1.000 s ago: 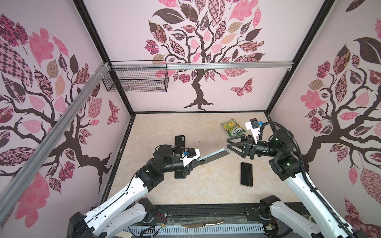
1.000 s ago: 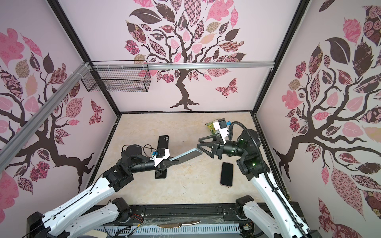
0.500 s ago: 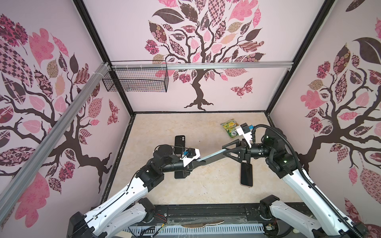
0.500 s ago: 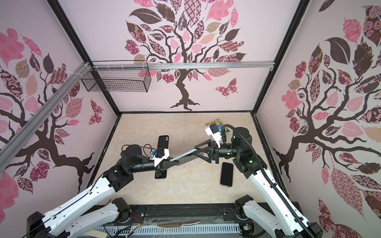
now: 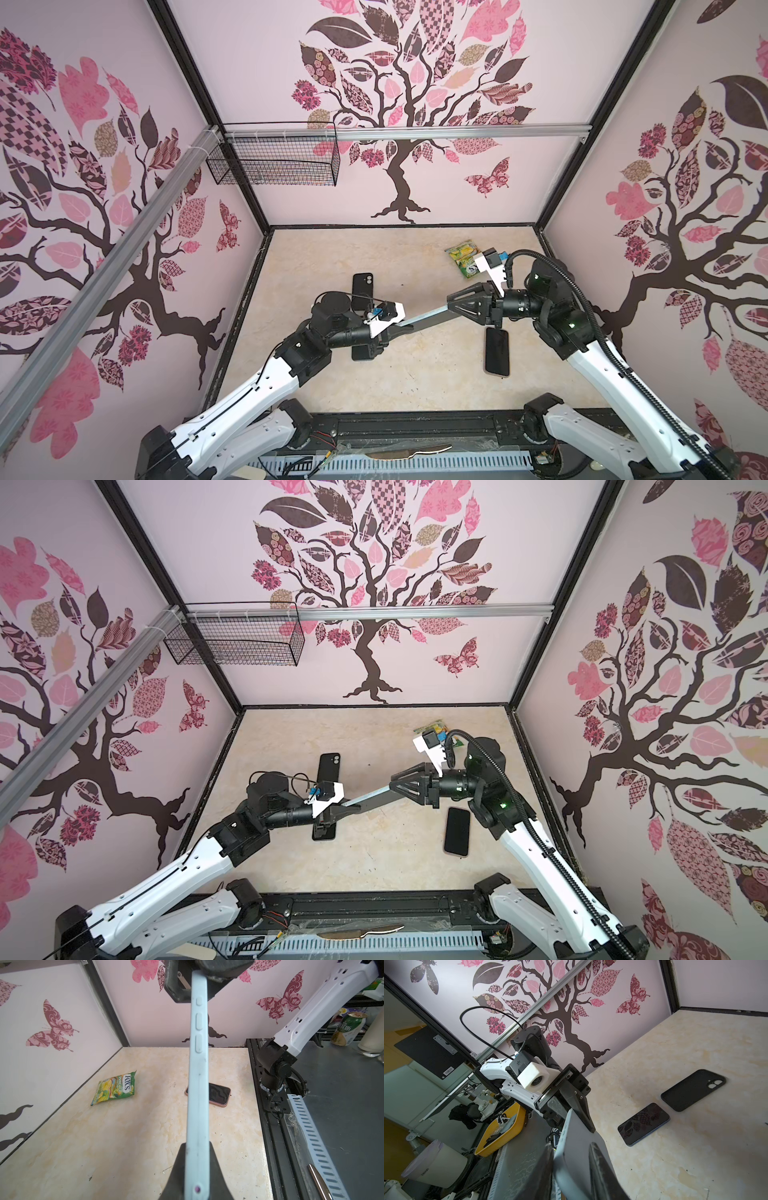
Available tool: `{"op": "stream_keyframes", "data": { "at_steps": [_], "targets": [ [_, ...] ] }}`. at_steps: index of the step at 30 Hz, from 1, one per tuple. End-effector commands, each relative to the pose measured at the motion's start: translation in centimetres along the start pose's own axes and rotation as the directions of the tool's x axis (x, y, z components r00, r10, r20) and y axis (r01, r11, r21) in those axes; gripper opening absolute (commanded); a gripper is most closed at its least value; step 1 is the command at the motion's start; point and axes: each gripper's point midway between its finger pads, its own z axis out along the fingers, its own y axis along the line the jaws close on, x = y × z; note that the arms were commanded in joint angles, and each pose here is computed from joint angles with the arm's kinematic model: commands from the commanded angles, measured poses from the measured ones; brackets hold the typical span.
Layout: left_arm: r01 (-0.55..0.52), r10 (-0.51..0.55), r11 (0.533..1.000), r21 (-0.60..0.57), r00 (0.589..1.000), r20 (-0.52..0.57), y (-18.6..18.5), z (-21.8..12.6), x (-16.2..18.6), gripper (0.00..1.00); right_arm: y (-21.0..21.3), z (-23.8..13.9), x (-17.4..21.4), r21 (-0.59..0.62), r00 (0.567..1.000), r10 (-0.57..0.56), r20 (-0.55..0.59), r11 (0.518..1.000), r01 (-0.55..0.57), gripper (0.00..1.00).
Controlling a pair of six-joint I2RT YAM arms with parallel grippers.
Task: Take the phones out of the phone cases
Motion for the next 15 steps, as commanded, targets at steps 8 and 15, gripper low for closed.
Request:
{"op": "stream_keyframes", "data": {
  "at_steps": [8, 15],
  "targets": [
    [-0.143, 0.160, 0.977, -0.160, 0.981, 0.105, 2.7, -1.7, -5.8, 0.00, -1.8, 1.0, 1.3, 0.009, 0.991, 0.131, -0.016, 0.991, -0.130, 0.29],
    [-0.123, 0.138, 0.980, -0.155, 0.986, 0.089, 2.7, -1.5, -5.3, 0.00, -1.4, 1.0, 0.8, -0.002, 0.991, 0.134, -0.012, 0.991, -0.134, 0.27]
  ]
}}
